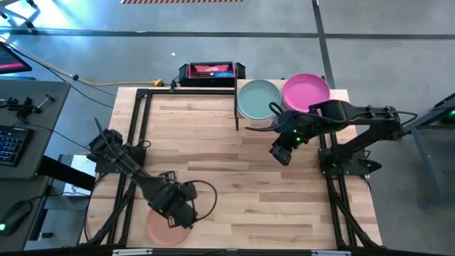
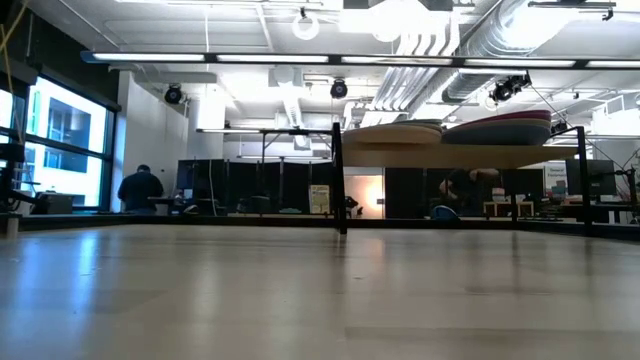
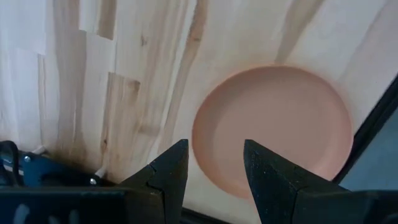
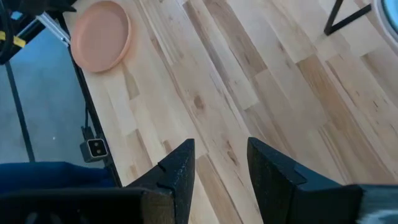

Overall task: Place and stack plates onto a shelf
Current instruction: Stack the brown plate on top of the green plate on the shelf

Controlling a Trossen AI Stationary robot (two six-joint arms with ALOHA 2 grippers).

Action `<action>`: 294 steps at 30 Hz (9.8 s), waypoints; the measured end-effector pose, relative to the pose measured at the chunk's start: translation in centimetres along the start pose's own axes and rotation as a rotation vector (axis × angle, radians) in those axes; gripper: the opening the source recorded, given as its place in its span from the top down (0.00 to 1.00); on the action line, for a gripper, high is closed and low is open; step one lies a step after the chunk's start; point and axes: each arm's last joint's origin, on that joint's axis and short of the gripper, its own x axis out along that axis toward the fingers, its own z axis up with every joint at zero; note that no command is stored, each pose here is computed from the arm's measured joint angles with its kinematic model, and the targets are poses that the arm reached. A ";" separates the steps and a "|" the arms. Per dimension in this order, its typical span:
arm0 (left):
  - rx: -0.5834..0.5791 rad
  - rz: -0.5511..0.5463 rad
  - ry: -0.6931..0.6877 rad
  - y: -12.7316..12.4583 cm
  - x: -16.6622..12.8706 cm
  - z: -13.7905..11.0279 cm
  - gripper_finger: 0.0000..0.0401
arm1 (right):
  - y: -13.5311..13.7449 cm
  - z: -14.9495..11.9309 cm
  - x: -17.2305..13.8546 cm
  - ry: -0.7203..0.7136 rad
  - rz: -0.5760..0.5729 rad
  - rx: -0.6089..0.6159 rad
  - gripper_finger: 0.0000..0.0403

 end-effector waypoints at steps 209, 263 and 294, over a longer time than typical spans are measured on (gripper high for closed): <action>-0.420 0.161 -0.650 23.4 -4.3 18.7 0.99 | -5.6 5.7 1.3 -0.244 -0.399 -0.192 0.69; -0.324 -0.149 -0.699 25.3 -4.6 19.8 0.73 | -6.2 4.9 1.3 -0.239 -0.439 0.170 1.00; -0.192 0.052 -0.752 24.2 -12.1 9.4 0.71 | -15.7 7.2 -1.5 -0.333 -0.569 0.562 1.00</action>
